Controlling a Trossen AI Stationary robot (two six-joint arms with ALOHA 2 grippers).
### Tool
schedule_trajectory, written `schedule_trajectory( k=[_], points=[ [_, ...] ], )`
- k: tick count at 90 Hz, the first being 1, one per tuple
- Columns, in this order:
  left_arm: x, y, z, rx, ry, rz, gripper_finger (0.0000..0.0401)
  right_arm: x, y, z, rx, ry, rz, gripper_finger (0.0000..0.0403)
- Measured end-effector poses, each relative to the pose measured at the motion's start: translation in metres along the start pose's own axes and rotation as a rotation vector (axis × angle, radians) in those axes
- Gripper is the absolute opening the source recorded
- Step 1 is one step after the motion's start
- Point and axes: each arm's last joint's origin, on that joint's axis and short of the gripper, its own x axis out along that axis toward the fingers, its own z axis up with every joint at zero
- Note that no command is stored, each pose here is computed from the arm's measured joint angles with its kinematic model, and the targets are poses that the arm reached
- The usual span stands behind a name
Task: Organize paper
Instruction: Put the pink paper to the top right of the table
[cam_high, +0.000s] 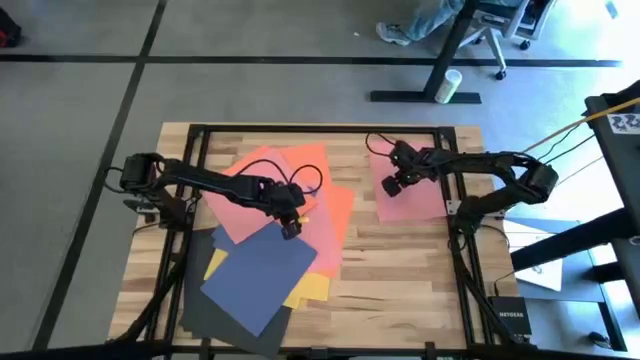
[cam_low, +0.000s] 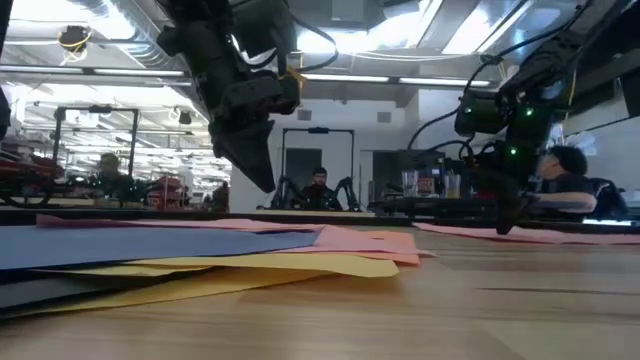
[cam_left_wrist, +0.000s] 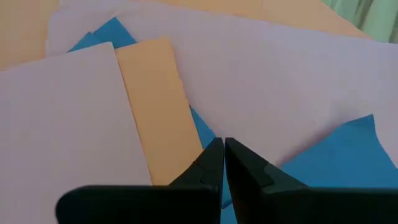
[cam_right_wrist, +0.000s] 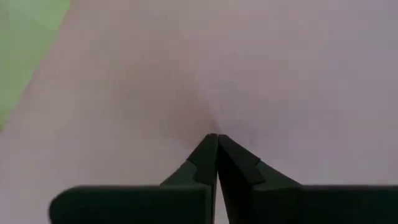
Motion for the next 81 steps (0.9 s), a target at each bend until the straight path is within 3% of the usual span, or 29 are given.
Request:
schedule_trajectory(
  k=[81],
  points=[
    [0.0001, 0.0002, -0.0003, -0.012, 0.003, 0.001, 0.0000, 0.0018, -0.0036, 0.0024, 0.013, -0.050, -0.096, 0.0000]
  ],
)
